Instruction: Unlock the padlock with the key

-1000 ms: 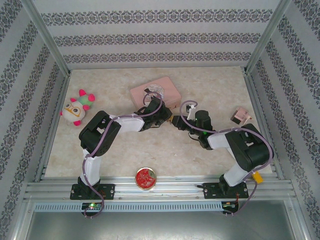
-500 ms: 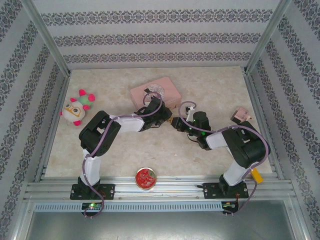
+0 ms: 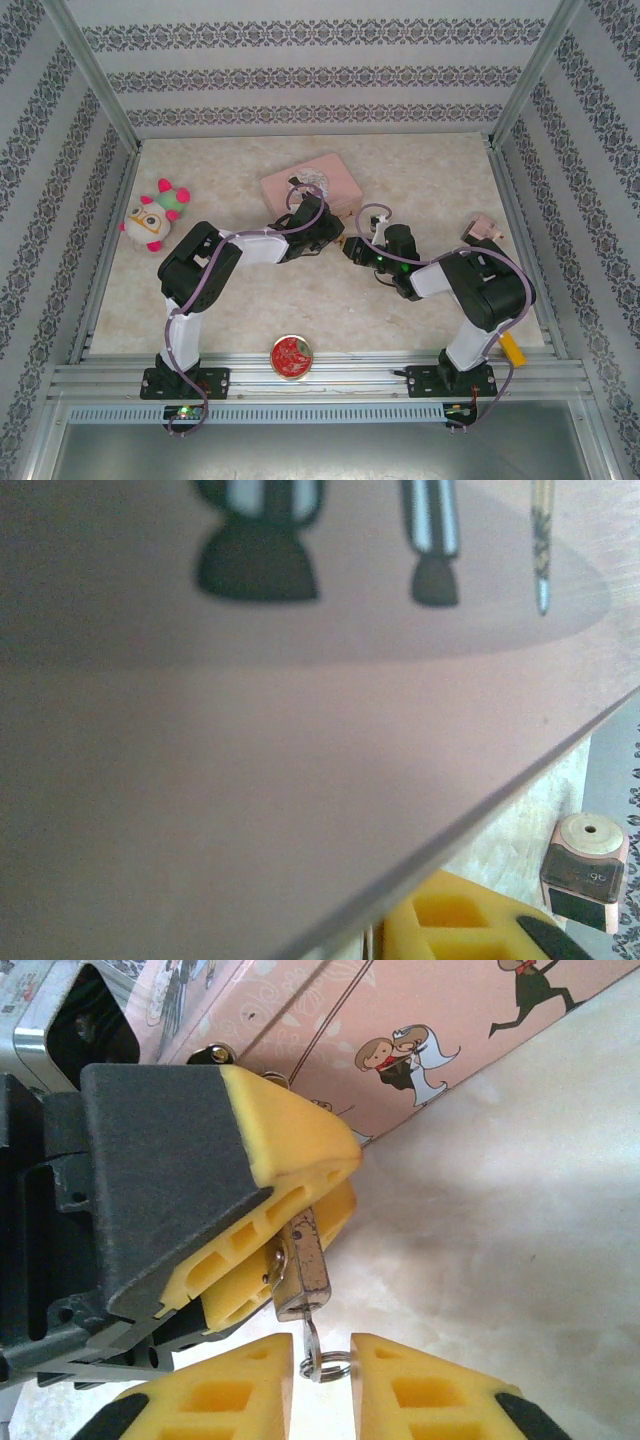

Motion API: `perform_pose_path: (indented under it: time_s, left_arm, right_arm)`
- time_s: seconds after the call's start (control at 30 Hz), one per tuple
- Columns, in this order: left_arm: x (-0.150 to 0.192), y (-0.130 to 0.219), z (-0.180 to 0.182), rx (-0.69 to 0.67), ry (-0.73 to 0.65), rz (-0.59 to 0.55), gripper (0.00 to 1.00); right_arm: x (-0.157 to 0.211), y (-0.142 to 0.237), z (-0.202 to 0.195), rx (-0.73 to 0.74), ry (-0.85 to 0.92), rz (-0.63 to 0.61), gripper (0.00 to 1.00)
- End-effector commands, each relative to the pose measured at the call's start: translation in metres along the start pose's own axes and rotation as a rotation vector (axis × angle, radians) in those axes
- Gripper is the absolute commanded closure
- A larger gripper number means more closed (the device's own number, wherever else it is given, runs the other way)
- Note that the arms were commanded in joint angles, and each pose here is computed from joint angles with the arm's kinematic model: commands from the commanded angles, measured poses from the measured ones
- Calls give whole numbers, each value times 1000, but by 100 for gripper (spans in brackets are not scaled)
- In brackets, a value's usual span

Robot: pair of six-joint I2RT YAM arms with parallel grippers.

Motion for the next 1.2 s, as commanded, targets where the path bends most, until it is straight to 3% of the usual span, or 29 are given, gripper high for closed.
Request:
perform_pose_path:
  time_s: [0.0,0.5,0.87,1.17]
  left_arm:
    - [44,-6,21,-30,84,205,90]
    - [44,-5,19,-18,83,212,90]
    - [45,-6,13,19,85,222,90]
    - [45,-5,8,62,86,225,79]
  right_arm:
    - [-6,-7,15,-51,20,-19,80]
    - [-12,-17,26,-91,-22,-20,88]
    - [-7,-27,21,-152,-431,-9,97]
    - [-12,-36,29,-284,-608,1,99]
Point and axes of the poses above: each hand's point on the last joint's axis, 136 mm out from that joint toward the fingers, its own y axis back along the fingers, its own z axis along the line the jaws close on, x = y × z, the point moved 4 cm from there along y, back along the fingers, and after that the axes turned 7 degrees about -y, right-handed, at the moved point
